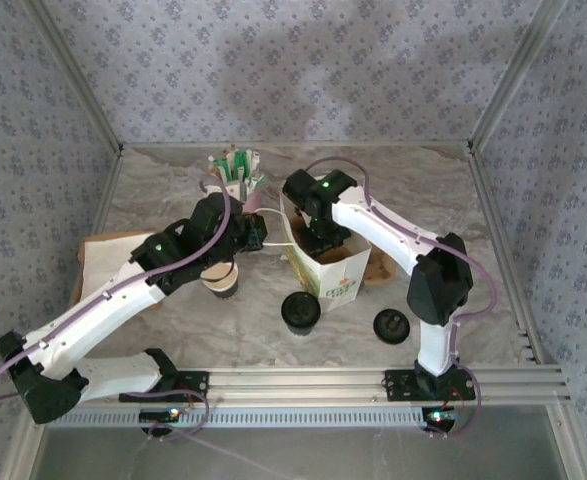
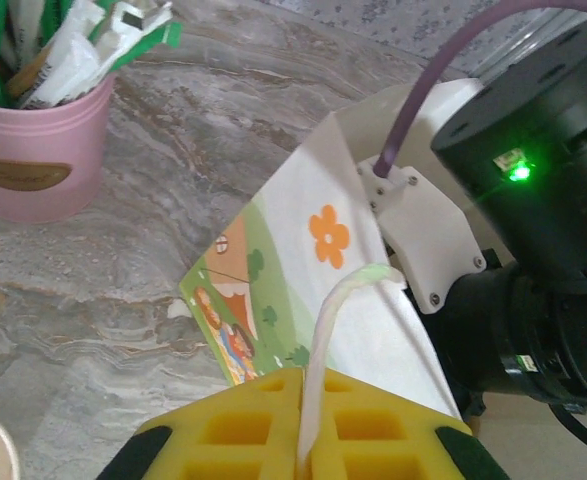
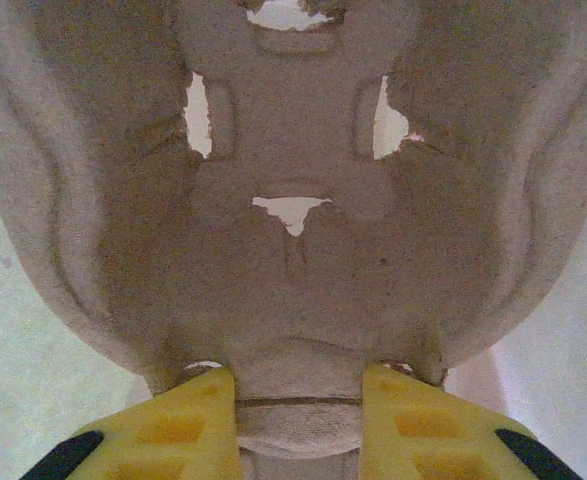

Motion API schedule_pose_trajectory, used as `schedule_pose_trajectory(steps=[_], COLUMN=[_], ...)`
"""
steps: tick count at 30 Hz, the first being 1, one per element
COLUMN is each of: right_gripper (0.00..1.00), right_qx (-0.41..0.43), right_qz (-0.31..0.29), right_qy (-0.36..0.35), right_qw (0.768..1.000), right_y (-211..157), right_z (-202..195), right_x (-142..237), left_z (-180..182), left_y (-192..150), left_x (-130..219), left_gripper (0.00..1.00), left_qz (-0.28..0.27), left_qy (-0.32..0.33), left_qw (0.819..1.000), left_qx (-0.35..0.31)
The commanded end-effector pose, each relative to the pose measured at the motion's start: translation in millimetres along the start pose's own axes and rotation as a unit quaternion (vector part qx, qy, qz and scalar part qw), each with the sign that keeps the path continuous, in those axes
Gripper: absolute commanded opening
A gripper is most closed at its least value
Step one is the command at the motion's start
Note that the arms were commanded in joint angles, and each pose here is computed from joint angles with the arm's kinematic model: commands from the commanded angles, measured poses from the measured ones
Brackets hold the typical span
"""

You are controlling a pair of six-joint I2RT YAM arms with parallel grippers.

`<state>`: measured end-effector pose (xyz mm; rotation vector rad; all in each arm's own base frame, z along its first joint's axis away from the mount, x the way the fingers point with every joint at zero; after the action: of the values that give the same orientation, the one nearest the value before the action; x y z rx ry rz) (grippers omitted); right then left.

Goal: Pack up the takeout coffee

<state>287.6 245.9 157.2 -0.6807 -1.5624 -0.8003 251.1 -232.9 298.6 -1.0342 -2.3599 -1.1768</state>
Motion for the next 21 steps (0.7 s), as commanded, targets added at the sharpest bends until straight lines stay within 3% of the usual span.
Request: schedule_pose_trajectory(steps=[1,21], right_gripper=[0.30,0.34], right_qx=[-0.001,0.005], right_qz=[0.011,0.042], right_qy=[-0.015,-0.012], right_qw=[1.000,0.999], right_y=[-3.0,-10.9], right_z=[0.8,12.7], right_x=[-7.9,-26.0], left_z=[0.6,-2.2], left_y=[6.1,6.2], left_x=[4.7,5.3], left_gripper=[0.09,0.09], left_qz=[-0.013,-0.010], left_qy=[-0.006,-0.012], left_qw=[1.000,1.000], left_qx=[0.008,0.009])
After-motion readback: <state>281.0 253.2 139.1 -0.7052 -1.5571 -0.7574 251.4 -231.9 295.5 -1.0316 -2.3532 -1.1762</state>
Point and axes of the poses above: each hand's point on the last joint's axis, 136 mm out from that joint toward the fingers, its own x axis back along the fingers, its own z axis along the line the jaws close on, y = z × x, the point moved 1 cm from there along x, back along the fingers, and after that the axes turned 10 degrees about x, right-handed, at the moved point
